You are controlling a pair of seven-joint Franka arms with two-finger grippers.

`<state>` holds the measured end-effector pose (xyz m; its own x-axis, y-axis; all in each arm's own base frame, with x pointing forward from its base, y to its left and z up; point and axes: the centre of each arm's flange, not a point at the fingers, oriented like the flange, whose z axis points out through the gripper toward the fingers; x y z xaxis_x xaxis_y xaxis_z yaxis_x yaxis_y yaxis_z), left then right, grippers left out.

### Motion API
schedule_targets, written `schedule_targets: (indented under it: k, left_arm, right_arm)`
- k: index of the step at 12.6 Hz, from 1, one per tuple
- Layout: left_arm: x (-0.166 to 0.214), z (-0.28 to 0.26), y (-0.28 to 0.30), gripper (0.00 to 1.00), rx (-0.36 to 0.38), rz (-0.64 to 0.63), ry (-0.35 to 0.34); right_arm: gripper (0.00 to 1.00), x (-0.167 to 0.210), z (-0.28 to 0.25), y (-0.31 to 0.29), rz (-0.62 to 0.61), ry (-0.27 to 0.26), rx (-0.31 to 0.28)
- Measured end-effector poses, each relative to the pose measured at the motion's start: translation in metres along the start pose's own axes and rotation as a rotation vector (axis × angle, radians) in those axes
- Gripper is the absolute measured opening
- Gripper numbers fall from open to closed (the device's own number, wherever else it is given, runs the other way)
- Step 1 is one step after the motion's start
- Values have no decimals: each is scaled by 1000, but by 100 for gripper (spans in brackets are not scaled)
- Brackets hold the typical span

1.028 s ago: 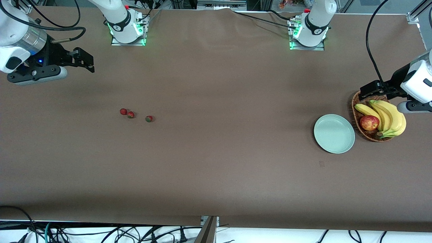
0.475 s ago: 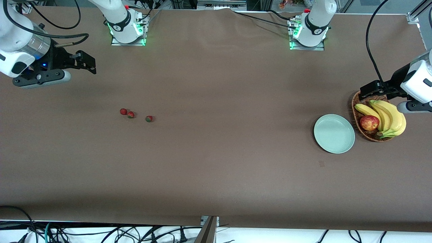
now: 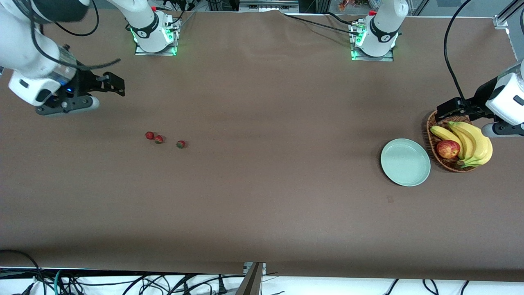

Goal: Collect all strawberries into plate
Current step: 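Reach the right gripper down and grasp a strawberry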

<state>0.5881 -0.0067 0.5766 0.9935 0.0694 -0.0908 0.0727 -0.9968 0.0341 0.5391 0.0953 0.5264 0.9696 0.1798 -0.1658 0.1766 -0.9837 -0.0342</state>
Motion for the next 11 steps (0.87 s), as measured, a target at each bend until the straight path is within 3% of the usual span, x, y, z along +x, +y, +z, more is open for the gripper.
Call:
schedule_targets:
  k: [11]
  left_arm:
    - [1,1,0,100,0,0,-1]
  right_arm:
    - [100,28,292,11,10,-5,-29]
